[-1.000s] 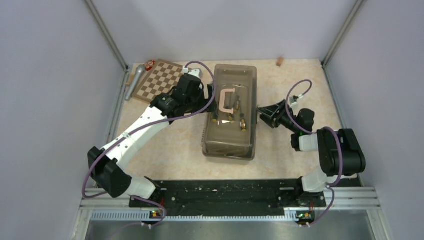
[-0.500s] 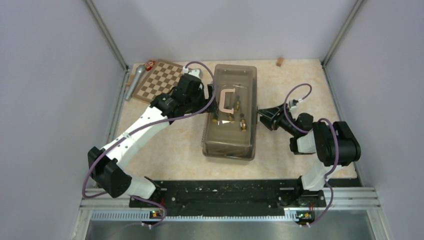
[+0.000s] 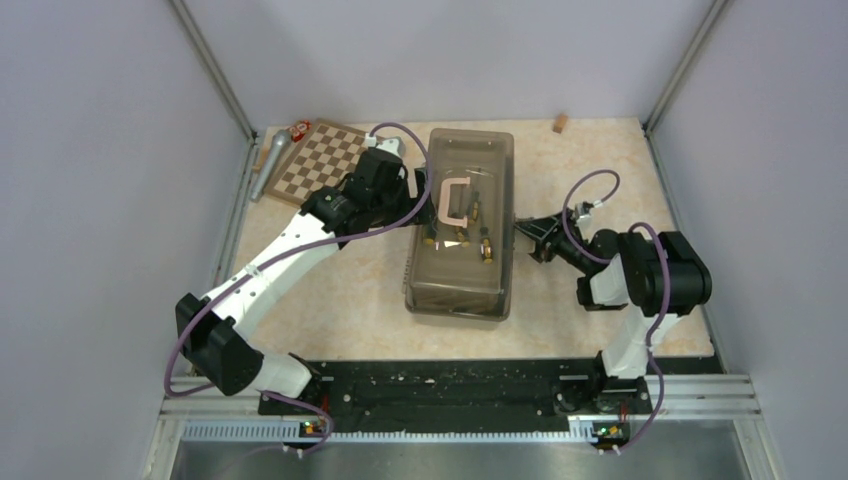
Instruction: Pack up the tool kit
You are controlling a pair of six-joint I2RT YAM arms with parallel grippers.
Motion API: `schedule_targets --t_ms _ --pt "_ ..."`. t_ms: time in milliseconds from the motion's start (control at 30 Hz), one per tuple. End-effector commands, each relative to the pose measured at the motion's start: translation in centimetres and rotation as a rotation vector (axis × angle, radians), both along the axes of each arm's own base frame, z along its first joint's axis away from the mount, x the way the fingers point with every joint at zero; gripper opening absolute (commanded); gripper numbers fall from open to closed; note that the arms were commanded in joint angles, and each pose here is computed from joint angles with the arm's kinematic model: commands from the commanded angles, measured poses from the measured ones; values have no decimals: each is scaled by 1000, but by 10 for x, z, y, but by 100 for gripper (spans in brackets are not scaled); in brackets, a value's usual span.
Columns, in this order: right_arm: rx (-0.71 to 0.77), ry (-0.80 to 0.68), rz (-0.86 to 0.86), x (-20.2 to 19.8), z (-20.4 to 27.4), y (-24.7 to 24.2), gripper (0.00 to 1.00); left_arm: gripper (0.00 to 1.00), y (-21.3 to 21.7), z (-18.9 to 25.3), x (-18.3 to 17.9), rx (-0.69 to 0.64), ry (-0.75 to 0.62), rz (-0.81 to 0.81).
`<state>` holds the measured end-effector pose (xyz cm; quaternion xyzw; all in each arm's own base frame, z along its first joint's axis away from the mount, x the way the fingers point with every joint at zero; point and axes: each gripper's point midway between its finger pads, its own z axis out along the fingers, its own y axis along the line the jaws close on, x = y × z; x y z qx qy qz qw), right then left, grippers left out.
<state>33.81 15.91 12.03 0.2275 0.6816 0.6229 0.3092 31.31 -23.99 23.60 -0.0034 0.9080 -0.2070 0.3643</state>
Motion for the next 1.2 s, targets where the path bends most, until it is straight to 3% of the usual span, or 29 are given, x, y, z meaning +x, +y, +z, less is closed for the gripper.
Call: schedule_targets --t_ms 0,400,800,1167 --pt "1 -132 80 -7 21 14 61 90 -5 12 9 -28 -33 6" --pt "-62 -232 109 -11 59 16 59 90 -6 12 11 -27 -31 8" --pt "-90 -238 110 -13 75 16 59 90 -2 15 10 -32 -50 25" --pt "-136 -228 108 -17 77 18 52 90 -4 23 10 -56 -68 18"
